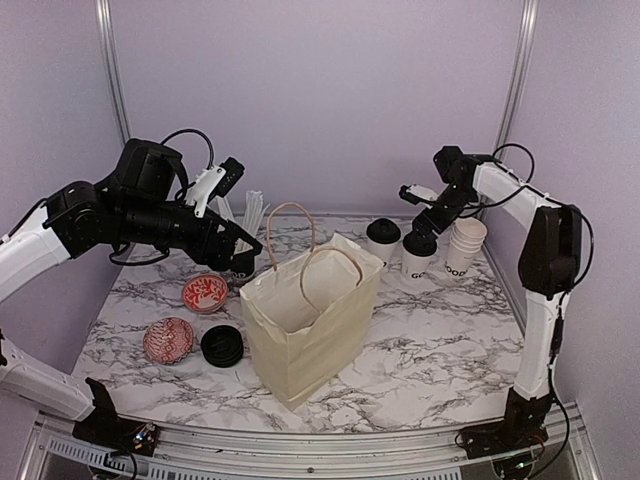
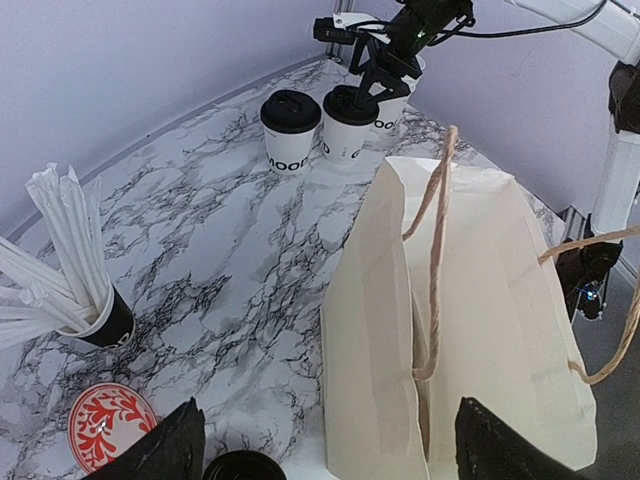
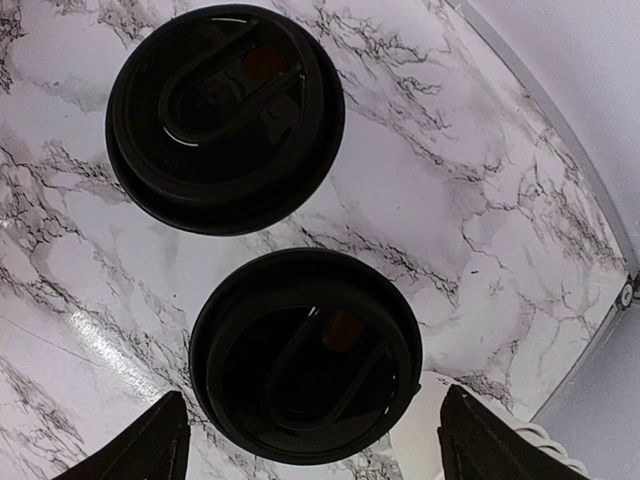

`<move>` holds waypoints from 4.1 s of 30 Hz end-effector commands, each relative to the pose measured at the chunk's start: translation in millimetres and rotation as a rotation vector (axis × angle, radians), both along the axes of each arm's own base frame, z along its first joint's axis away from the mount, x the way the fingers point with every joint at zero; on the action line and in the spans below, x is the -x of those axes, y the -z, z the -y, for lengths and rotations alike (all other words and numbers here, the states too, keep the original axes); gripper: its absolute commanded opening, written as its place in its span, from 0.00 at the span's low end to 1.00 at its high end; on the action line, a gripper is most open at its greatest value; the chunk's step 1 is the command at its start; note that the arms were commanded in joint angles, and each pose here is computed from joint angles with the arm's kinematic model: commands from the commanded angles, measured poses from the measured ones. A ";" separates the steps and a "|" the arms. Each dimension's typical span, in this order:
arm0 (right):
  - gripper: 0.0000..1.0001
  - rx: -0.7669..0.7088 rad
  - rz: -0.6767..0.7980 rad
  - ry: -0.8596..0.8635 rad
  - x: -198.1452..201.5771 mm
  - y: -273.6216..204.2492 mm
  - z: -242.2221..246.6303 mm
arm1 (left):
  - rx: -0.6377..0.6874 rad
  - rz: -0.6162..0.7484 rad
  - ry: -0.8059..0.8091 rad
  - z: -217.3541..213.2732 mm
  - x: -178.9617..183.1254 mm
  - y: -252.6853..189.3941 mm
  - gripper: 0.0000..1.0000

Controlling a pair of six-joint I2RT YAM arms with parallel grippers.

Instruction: Pack the takeout coffee

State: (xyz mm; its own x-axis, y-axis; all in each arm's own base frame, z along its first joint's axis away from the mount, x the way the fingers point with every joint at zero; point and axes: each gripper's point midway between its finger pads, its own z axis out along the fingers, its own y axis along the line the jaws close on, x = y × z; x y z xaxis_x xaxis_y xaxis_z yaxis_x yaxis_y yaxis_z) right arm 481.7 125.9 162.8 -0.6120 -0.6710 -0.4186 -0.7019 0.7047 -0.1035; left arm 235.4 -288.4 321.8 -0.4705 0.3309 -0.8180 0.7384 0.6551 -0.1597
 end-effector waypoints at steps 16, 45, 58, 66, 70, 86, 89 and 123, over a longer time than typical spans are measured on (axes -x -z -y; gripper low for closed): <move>0.85 -0.011 -0.048 0.011 -6.8 14.0 -5.1 | 0.007 -0.008 -0.002 -0.3 1.8 3.3 0.87; 0.63 -0.021 -0.072 -0.152 107.3 -10.9 -20.7 | 0.003 -0.094 0.133 15.5 21.9 1.4 0.85; 0.64 0.030 -0.194 -0.363 192.6 16.4 -36.7 | -0.015 -0.067 0.107 15.1 13.7 -4.6 0.86; 0.65 0.042 -0.256 -0.450 214.4 21.4 -38.8 | -0.035 -0.104 0.114 17.4 14.8 3.9 0.87; 0.70 0.062 -0.284 -0.496 226.7 23.4 -37.8 | -0.040 -0.098 0.115 17.4 13.9 4.0 0.87; 0.81 0.192 -0.260 -0.558 243.5 31.4 -35.8 | -0.048 -0.119 0.143 23.3 19.6 11.3 0.86; 0.77 0.199 -0.251 -0.551 242.2 31.1 -35.2 | -0.048 -0.120 0.146 23.9 20.6 10.7 0.86; 0.63 -0.353 0.523 -0.721 224.8 -274.7 -122.4 | -0.177 -0.168 0.101 48.2 16.4 22.8 0.35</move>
